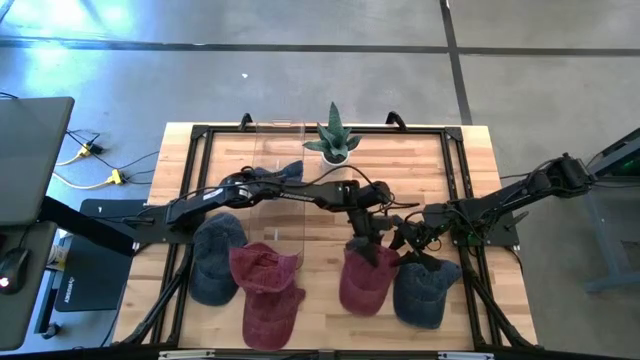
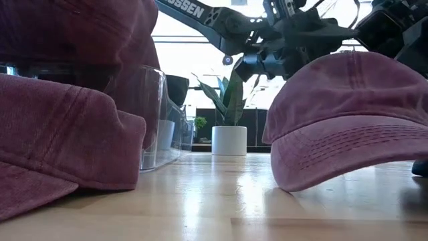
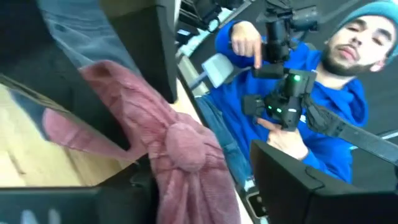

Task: Pick & Place hat
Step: Put the top red cap into the bottom transparent bin

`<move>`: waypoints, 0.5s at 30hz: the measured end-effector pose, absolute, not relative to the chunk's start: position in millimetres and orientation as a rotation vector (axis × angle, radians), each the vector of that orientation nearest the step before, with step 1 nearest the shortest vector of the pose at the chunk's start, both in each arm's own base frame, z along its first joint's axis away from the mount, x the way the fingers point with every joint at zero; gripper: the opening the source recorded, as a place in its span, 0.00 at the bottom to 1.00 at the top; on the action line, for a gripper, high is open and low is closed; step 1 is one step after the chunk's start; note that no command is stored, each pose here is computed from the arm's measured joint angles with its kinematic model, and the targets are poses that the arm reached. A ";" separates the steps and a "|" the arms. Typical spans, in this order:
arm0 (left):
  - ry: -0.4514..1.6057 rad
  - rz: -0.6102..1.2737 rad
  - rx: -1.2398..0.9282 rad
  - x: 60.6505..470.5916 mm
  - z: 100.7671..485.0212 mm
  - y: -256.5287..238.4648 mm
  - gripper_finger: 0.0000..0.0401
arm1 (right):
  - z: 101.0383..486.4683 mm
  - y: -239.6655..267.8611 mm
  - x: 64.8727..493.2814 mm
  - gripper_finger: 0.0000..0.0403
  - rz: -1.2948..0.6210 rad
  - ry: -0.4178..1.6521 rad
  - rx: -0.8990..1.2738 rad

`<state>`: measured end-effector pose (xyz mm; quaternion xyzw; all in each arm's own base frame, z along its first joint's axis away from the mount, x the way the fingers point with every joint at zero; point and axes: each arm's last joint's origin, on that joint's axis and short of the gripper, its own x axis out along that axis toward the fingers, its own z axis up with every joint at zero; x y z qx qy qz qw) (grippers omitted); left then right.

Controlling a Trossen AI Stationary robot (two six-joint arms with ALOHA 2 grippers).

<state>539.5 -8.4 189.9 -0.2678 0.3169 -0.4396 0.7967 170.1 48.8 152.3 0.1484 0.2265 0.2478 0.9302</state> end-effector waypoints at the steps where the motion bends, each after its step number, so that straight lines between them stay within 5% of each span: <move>1: 0.680 -0.925 -0.570 540.0 189.6 -8.1 0.47 | 152.3 48.8 170.1 0.42 0.508 0.464 0.304; 15: 0.638 -0.954 -0.549 541.6 193.3 -8.3 0.20 | 152.3 48.8 170.1 0.42 0.508 0.464 0.304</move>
